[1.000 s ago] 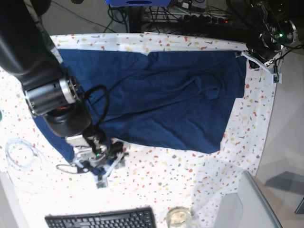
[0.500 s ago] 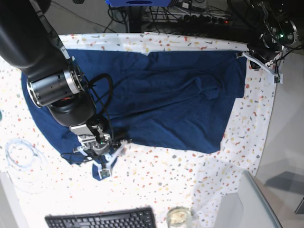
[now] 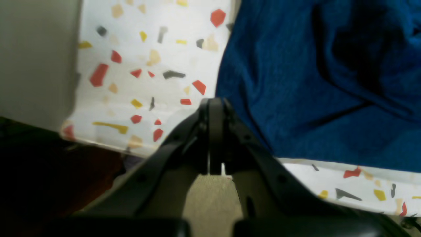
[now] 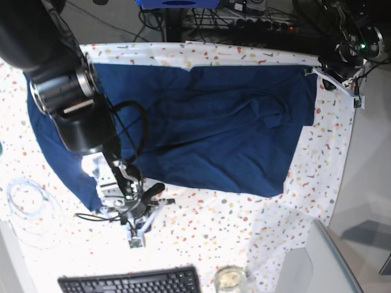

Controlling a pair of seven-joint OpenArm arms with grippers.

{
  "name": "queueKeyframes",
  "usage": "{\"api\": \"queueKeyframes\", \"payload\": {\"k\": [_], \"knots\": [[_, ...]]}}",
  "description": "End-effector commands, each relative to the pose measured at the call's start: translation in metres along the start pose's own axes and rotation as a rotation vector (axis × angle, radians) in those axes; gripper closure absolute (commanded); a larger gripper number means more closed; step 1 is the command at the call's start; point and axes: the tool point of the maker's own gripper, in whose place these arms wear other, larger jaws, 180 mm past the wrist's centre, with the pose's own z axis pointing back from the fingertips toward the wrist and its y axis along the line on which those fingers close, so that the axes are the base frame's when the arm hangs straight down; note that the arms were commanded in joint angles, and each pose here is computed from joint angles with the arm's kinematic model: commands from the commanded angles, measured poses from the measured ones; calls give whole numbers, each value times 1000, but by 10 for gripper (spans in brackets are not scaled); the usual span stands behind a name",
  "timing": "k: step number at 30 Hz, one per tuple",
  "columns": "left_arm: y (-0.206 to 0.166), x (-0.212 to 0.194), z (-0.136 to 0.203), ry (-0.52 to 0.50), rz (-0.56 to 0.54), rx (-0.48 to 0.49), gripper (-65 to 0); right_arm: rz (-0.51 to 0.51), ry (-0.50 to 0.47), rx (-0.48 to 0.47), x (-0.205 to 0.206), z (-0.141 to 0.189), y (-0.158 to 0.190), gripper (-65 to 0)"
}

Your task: Layout the t-shirt on the table in an organized manner, then fold the t-shirt properly

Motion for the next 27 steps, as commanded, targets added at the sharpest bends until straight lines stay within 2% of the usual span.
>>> {"api": "queueKeyframes", "payload": {"k": [1,7,9,13,18,23,27], "knots": [[4,13,8,-47,-22,10,0,3,-114,-5,42,9,-6,0],[2,20,14,-71,-35,14,0,37,-237,10,71,73,-18,0],[2,21,15,-75,-36,14,0,10,-295,2,80,98,-25,0],[1,23,16,-80,-37,14,0,-45,-349,-20,79,138,-40,0],[3,24,16,-82,-42,18,0,-64,-358,1,57,176,-30,0],[3,32,22,-106,-55,24,0,-78,-340,37,33,198,-13,0],[2,38,25,-124,-63,28,0,-50,-312,128,19,205,24,0]]}}
